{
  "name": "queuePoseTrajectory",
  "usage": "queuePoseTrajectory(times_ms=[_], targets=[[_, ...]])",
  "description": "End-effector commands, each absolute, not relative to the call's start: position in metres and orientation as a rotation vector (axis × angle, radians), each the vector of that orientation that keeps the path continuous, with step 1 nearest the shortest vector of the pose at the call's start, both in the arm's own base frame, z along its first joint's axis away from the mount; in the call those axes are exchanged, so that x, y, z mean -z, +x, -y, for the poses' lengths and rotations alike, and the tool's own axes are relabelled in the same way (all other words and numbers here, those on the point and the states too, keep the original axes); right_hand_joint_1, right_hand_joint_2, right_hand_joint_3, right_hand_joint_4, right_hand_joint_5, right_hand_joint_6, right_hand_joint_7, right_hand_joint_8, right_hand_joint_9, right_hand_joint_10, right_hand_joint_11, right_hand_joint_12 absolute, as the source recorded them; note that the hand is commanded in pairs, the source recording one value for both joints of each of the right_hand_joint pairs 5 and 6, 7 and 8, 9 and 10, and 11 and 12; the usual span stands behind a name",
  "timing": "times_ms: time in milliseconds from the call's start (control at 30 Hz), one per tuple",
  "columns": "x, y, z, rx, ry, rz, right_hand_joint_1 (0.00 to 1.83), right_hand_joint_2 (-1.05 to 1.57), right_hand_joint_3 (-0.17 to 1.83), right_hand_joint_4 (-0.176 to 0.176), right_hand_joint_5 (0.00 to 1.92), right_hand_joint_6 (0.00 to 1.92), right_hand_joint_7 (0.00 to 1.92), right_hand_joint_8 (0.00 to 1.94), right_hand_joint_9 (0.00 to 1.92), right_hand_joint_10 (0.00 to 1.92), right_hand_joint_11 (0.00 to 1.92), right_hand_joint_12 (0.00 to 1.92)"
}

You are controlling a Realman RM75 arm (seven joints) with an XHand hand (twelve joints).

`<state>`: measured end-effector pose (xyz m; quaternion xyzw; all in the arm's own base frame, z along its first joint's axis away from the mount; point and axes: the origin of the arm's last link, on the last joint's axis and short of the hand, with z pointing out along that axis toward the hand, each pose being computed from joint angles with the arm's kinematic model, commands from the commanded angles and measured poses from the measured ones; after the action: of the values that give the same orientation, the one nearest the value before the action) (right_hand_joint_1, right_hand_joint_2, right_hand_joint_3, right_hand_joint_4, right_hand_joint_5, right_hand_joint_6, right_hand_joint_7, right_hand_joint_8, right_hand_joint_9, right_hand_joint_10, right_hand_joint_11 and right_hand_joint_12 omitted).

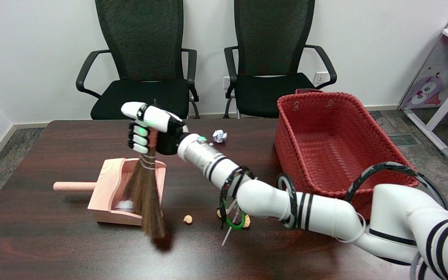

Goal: Sweep the paper ball into the dustpan.

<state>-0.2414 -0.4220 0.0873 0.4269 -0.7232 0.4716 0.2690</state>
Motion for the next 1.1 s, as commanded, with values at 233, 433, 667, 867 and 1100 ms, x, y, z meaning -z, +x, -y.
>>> queuePoseTrajectory(times_ms=[233, 433, 667, 867, 1100], targets=[[-0.058, -0.198, 0.451, -1.335, 0.844, 2.343, 0.97, 1.51, 0.89, 0.009, 1.92, 1.92, 1.92, 1.92, 1.92, 1.92, 1.92, 1.92], [-0.074, -0.184, 0.448, -1.373, 0.957, 2.290, 0.98, 1.49, 0.91, 0.006, 1.92, 1.92, 1.92, 1.92, 1.92, 1.92, 1.92, 1.92], [-0.118, -0.168, 0.440, -1.428, 1.357, 1.931, 0.95, 1.53, 1.00, 0.000, 1.92, 1.92, 1.92, 1.92, 1.92, 1.92, 1.92, 1.92], [-0.137, -0.165, 0.434, -1.458, 1.406, 1.866, 0.95, 1.57, 1.13, 0.011, 1.92, 1.92, 1.92, 1.92, 1.92, 1.92, 1.92, 1.92], [-0.158, -0.155, 0.454, -1.374, 1.449, 1.787, 1.00, 1.57, 0.97, 0.018, 1.92, 1.92, 1.92, 1.92, 1.92, 1.92, 1.92, 1.92]])
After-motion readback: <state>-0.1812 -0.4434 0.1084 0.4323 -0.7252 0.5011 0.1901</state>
